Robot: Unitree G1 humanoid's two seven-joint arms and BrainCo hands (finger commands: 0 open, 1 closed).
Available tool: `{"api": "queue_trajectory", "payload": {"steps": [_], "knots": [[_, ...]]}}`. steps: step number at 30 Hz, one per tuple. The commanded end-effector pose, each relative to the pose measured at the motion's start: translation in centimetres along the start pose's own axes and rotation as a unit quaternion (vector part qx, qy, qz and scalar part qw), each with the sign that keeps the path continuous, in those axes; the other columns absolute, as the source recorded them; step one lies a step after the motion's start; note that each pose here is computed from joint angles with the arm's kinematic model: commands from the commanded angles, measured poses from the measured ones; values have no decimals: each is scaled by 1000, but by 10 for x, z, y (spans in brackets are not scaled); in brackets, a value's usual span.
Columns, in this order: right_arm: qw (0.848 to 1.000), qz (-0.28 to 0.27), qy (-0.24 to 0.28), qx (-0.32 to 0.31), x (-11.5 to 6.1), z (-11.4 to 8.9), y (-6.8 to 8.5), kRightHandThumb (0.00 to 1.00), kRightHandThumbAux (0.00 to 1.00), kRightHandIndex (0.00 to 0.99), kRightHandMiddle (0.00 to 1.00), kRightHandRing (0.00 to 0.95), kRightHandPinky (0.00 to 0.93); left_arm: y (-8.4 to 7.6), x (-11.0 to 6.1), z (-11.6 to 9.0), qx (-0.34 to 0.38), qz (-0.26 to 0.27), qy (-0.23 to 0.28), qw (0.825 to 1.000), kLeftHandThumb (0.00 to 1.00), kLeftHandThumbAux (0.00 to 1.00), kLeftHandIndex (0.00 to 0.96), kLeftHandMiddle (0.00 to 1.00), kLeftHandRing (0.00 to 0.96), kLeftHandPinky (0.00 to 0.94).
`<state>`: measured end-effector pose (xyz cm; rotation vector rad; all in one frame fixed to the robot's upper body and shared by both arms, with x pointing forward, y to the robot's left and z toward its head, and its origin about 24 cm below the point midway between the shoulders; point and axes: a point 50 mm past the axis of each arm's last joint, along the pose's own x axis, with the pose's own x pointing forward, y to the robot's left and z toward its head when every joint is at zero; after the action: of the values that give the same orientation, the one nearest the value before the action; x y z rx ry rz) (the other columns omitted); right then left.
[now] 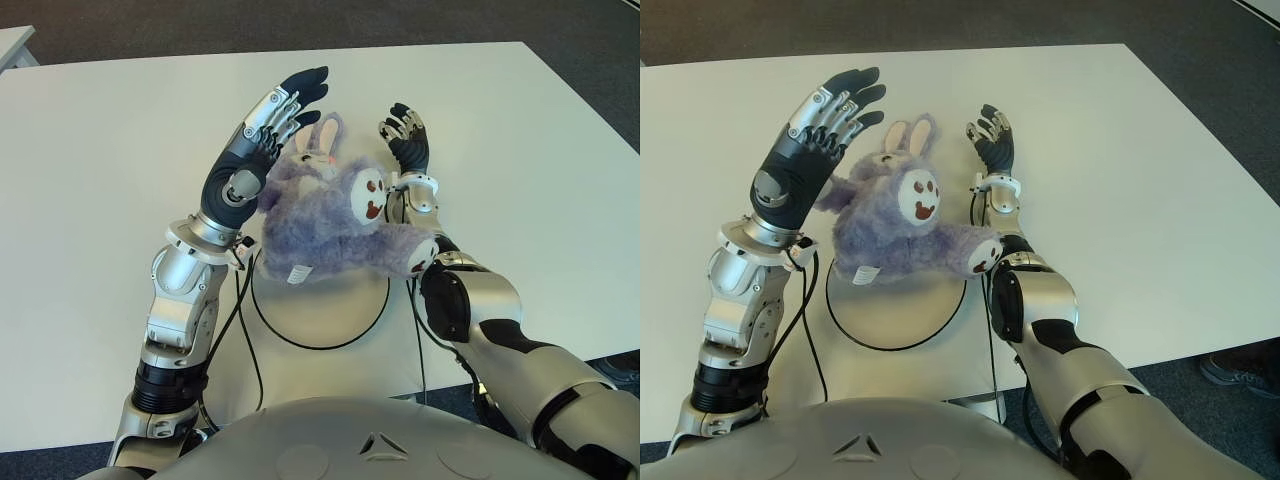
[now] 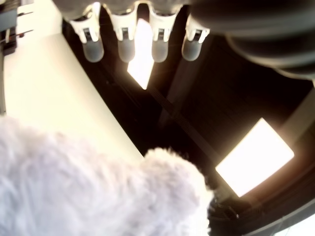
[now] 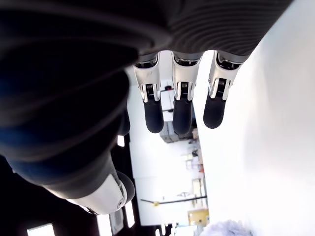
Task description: Put the doll into the plate.
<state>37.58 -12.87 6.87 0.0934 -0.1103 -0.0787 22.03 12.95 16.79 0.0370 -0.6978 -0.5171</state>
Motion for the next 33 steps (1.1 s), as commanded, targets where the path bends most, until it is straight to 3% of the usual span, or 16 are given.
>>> {"api": "queue_trajectory", "payload": {"steps": [1,10,19,23,28,31,33], "knots": [[1000,-2,22,8,-6,-10,-1,500,823,184,175,158,186,4,1,-4,11,-8,0,1000,0,214,0,0,0,0],[1000,0,19,9,-6,-10,0,492,824,183,176,161,195,9,8,-12,16,20,-24,999,0,260,0,0,0,0],[1000,1,20,5,-6,-11,-1,434,823,182,178,168,202,26,1,9,36,42,-39,998,0,270,0,0,0,0],[1000,1,20,2,-6,-11,-1,438,813,190,183,171,202,32,-8,14,122,74,1,990,0,289,0,0,0,0],[1000,1,19,3,-6,-11,-1,454,810,190,183,168,194,47,-8,18,189,96,-1,977,0,302,0,0,0,0],[1000,0,19,4,-6,-11,0,469,810,189,183,164,190,49,-6,22,278,118,-3,953,0,331,0,0,0,0],[1000,0,19,5,-6,-11,0,476,810,190,184,163,185,50,-6,22,299,122,-4,946,0,343,0,0,0,0]]}}
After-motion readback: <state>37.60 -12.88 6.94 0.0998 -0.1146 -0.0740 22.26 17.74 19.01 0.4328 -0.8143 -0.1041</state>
